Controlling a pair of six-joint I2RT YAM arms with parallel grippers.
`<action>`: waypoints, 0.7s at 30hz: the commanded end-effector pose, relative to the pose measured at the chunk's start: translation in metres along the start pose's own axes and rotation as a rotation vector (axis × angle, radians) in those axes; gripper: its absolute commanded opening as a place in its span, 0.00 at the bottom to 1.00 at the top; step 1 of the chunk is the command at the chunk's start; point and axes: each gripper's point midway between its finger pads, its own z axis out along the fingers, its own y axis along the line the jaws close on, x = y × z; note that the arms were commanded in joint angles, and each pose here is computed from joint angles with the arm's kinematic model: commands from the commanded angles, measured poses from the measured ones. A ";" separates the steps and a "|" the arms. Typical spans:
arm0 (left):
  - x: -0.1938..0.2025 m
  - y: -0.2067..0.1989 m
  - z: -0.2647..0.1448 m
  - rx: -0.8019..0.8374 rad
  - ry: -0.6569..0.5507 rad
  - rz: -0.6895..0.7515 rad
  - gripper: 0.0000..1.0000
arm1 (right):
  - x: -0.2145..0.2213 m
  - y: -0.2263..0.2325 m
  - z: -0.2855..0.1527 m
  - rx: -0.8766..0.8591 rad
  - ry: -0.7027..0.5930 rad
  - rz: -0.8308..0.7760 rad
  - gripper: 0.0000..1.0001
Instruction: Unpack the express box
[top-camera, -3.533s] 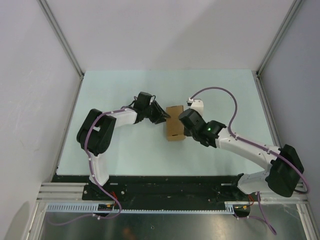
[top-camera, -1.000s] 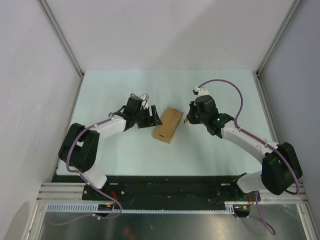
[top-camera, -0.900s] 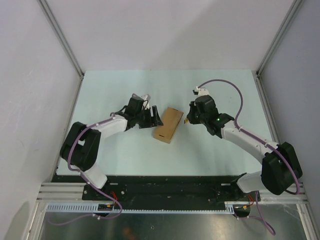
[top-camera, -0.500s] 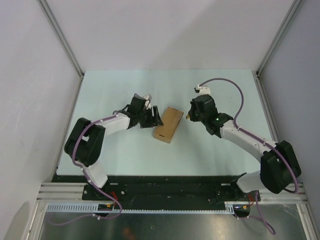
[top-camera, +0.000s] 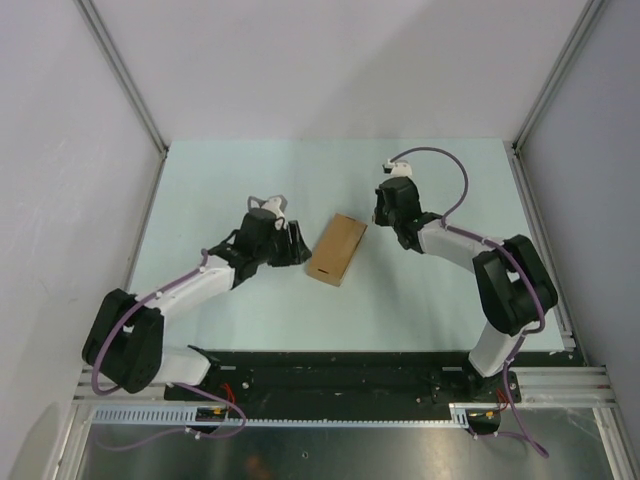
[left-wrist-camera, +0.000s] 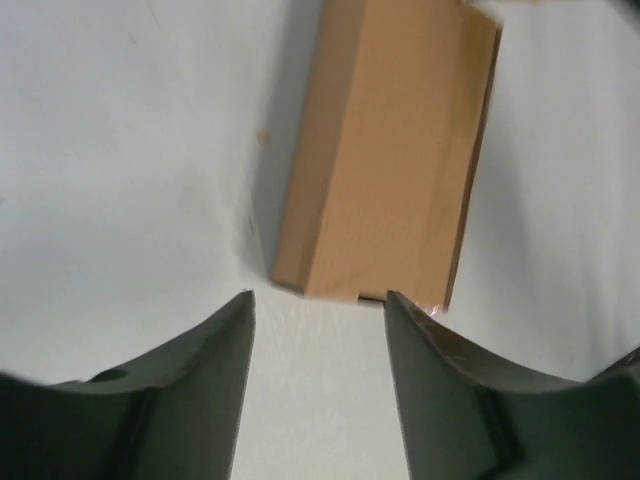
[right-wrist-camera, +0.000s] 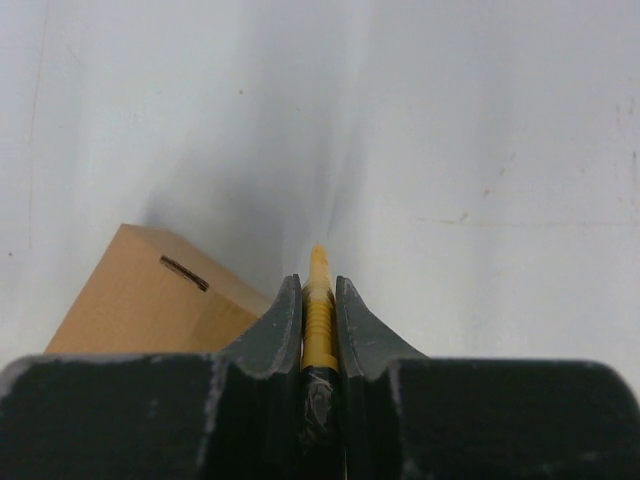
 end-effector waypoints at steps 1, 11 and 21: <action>0.052 -0.013 -0.005 0.077 0.123 0.100 0.52 | -0.047 0.029 0.008 -0.113 -0.125 -0.005 0.00; 0.069 -0.019 0.012 0.131 0.226 0.179 0.29 | -0.034 0.052 0.008 -0.240 -0.048 -0.003 0.00; 0.060 -0.016 0.038 0.078 0.238 0.170 0.32 | -0.024 0.048 -0.005 -0.234 0.020 0.004 0.00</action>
